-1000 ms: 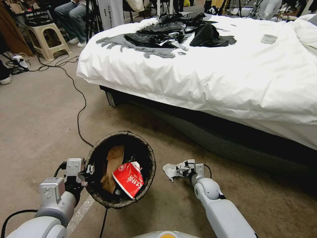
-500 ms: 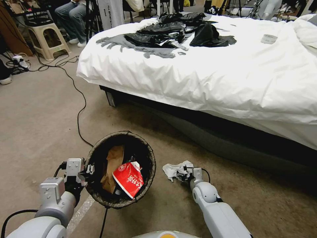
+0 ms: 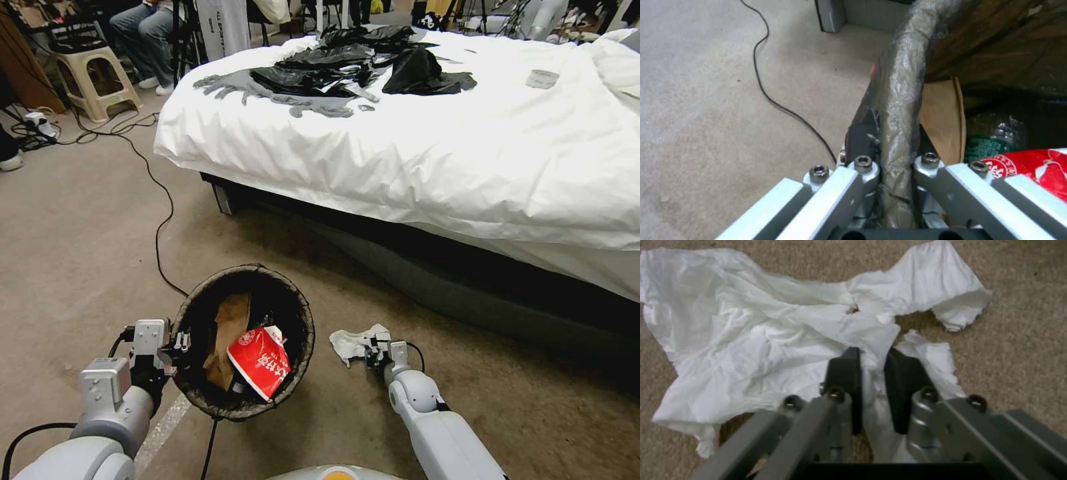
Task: Pick up the trash bin, then pick up the garbage from the floor and place it into the trash bin.
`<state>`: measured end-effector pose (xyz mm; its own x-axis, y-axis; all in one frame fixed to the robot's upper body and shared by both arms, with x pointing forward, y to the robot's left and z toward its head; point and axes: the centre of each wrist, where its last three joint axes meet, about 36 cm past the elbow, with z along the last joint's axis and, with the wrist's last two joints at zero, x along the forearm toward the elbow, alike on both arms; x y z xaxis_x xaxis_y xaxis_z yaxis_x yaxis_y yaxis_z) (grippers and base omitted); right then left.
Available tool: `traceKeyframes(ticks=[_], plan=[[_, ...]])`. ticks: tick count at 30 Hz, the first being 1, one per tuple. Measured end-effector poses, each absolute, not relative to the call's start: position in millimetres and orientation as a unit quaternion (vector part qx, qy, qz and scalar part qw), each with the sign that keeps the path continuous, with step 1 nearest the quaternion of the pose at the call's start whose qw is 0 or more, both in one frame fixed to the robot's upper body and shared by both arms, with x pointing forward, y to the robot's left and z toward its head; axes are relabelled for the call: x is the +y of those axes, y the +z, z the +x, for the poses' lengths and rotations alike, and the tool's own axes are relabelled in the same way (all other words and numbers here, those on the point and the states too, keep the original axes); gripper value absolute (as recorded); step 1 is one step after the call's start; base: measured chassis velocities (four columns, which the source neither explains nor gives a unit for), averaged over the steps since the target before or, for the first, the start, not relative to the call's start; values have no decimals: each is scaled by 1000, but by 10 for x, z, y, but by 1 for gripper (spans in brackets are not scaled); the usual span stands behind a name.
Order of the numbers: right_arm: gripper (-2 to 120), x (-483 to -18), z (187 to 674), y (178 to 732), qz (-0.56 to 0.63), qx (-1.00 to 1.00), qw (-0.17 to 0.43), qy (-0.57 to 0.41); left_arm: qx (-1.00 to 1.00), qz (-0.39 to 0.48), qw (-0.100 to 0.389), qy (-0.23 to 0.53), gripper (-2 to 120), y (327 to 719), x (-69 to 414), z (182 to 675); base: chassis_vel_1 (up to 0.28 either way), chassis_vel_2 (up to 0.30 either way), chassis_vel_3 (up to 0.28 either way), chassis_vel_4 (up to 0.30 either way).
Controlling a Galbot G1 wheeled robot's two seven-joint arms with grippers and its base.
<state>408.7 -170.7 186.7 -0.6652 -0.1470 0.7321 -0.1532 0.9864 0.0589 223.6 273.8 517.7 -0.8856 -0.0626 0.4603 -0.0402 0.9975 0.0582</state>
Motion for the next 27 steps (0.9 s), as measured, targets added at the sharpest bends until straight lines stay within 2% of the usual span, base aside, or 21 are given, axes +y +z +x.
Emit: traceKeyframes(ticks=[2,12,19,26,27], plan=[[0,-1706,4087,1867,82,-913,400,3,-971,26,238,-24,2,5177,2738,2236,0,0,0,0],[0,-1727,4097,1947,78,-920,385,1,-971,26,238,-24,2,5177,2738,2236,0,0,0,0],[0,-1784,4153,2403,79,-944,322,6,-971,26,238,-24,2,5177,2738,2236,0,0,0,0],[0,-1827,4132,2711,81,-955,284,8,-971,26,238,-24,2,5177,2738,2236,0,0,0,0],[0,-1834,4100,2919,85,-962,260,9,-971,26,238,-24,2,5177,2738,2236,0,0,0,0]])
